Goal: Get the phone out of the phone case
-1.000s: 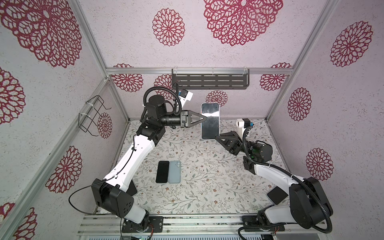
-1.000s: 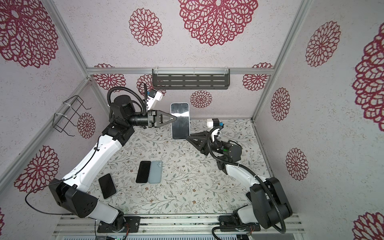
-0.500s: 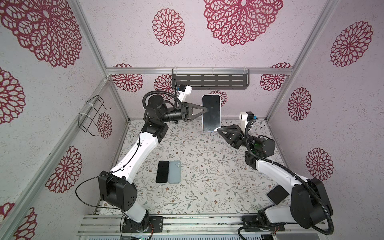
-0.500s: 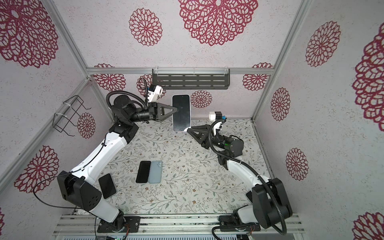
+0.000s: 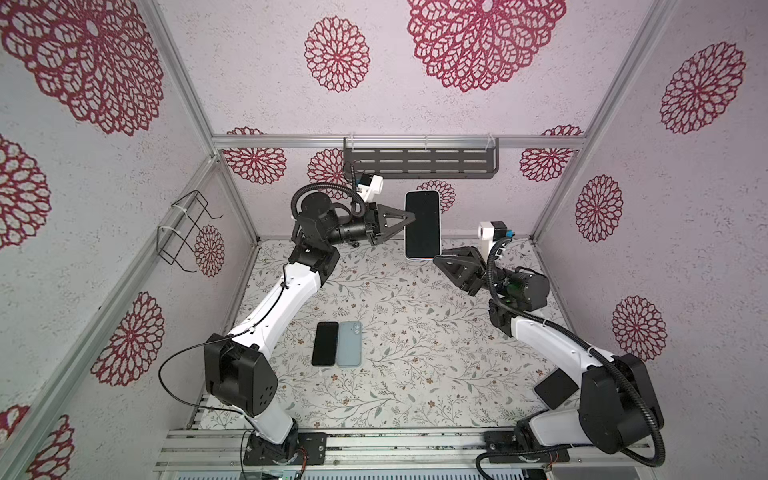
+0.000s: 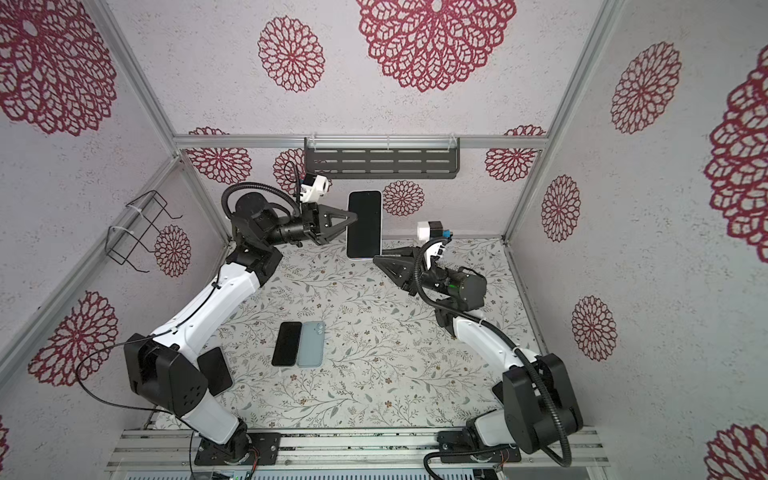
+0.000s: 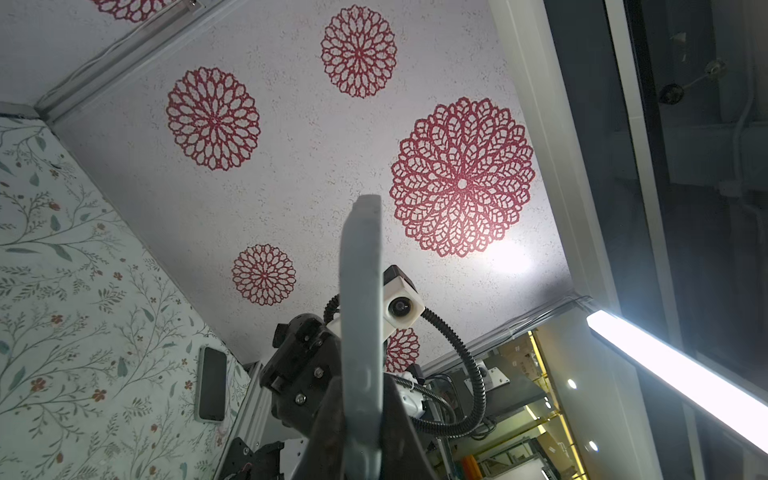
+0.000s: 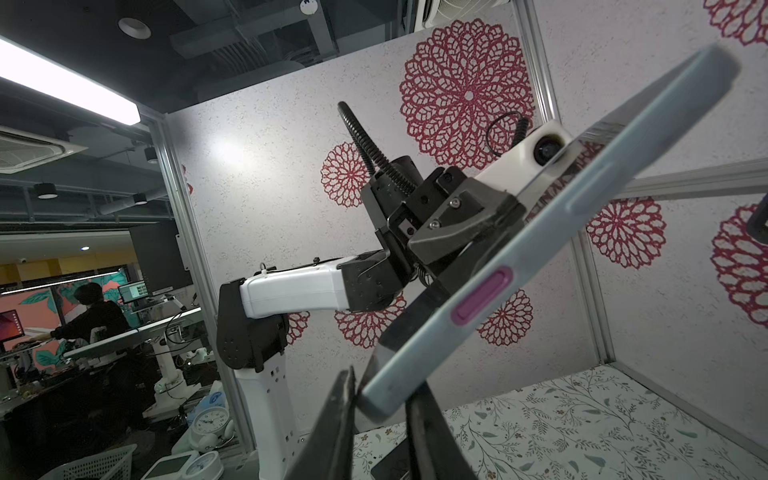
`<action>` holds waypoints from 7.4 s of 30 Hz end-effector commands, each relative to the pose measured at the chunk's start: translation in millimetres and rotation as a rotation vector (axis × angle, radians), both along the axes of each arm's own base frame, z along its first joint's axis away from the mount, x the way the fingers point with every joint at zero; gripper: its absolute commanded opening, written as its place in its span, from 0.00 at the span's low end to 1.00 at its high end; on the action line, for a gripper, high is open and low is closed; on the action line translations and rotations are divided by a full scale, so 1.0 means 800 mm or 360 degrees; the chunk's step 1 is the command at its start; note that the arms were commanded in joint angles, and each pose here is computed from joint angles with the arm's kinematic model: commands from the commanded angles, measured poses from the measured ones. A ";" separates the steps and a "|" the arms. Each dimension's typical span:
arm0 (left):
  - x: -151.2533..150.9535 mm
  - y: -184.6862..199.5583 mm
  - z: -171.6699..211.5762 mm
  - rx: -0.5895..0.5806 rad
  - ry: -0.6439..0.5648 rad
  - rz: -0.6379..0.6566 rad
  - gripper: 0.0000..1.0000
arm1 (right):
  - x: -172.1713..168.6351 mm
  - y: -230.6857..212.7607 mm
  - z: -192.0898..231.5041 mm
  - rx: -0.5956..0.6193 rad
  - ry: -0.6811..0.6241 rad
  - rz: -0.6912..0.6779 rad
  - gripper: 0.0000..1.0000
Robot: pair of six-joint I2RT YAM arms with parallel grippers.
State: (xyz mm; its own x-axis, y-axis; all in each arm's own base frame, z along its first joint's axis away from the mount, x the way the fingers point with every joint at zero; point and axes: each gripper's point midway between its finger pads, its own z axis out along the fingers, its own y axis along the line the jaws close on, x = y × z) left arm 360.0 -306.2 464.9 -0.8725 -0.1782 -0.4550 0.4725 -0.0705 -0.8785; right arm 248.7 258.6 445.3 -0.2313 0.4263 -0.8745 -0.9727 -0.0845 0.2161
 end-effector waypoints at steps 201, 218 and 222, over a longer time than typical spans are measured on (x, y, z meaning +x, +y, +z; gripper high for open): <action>-0.038 0.063 0.054 -0.0324 -0.0234 0.0892 0.00 | 0.026 0.045 -0.015 0.0408 0.0484 -0.0237 0.79; -0.041 0.066 0.062 -0.0348 -0.0247 0.0907 0.00 | 0.028 0.049 -0.026 0.0418 0.0519 -0.0181 0.79; -0.042 0.065 0.064 -0.0358 -0.0247 0.0894 0.00 | 0.030 0.051 -0.030 0.0420 0.0533 -0.0176 0.79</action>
